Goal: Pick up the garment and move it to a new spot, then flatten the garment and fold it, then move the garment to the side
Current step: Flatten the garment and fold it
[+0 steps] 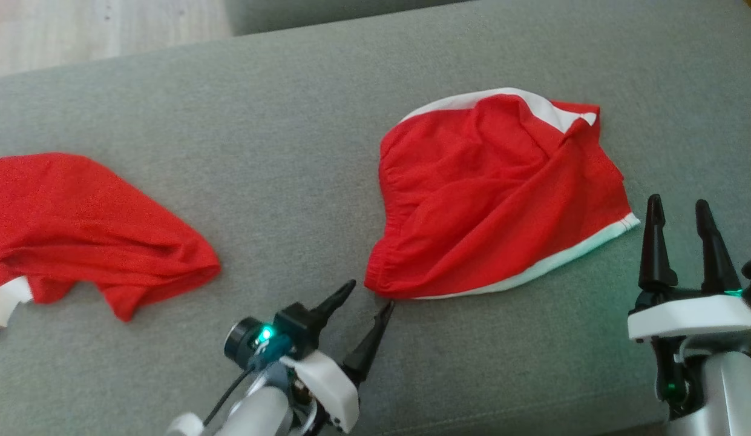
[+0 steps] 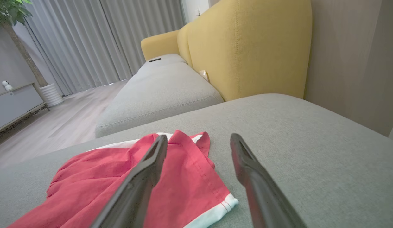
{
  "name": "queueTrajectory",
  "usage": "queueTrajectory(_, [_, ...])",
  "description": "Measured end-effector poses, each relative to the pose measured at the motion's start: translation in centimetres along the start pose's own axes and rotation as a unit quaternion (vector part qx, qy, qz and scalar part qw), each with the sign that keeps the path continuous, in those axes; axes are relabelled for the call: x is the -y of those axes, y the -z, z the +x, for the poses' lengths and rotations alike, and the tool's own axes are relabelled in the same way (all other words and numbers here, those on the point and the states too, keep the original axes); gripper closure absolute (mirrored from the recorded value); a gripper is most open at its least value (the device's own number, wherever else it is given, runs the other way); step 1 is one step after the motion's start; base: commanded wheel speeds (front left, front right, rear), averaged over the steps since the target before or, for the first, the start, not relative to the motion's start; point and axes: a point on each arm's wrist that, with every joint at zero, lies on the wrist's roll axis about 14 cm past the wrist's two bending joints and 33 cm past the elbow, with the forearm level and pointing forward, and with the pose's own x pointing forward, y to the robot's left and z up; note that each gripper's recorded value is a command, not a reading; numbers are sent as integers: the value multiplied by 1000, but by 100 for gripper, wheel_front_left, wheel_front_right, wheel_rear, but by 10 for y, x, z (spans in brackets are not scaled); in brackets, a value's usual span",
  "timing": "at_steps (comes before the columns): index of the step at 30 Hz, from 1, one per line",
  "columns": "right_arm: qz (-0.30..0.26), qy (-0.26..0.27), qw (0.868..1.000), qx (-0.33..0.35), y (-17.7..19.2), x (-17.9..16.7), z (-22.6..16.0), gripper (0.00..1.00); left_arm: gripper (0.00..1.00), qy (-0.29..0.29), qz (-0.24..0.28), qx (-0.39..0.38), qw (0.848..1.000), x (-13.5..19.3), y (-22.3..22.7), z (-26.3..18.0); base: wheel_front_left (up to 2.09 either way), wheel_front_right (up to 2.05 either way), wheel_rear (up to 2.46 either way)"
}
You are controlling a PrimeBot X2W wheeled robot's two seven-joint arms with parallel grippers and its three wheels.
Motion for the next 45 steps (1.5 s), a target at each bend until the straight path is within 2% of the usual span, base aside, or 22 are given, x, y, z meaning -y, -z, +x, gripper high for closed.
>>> queueTrajectory(6, [-4,13,1000,-11,7,9,-2,0,0,24,24,-33,999,-3,14,17,0,0,0])
queueTrajectory(15, [-6,23,1000,-14,9,15,1,0,0,41,27,-36,998,1,15,27,0,0,0])
queueTrajectory(16, [-6,22,1000,-12,8,15,3,0,47,41,28,-34,998,1,13,29,0,0,0])
queueTrajectory(17, [-6,23,1000,-11,7,15,3,0,79,41,28,-31,998,0,11,29,0,0,0])
queueTrajectory(18, [-5,25,1000,-13,8,17,3,0,100,40,26,-30,998,0,10,29,0,0,0])
queueTrajectory(31, [5,57,989,-134,68,34,2,0,100,9,26,32,999,-13,-29,22,0,0,0])
queueTrajectory(36, [22,51,984,-171,87,24,15,0,100,6,29,39,999,-15,-33,20,0,0,0])
queueTrajectory(45, [16,50,973,-225,116,19,20,0,100,3,30,39,999,-17,-32,19,0,0,0])
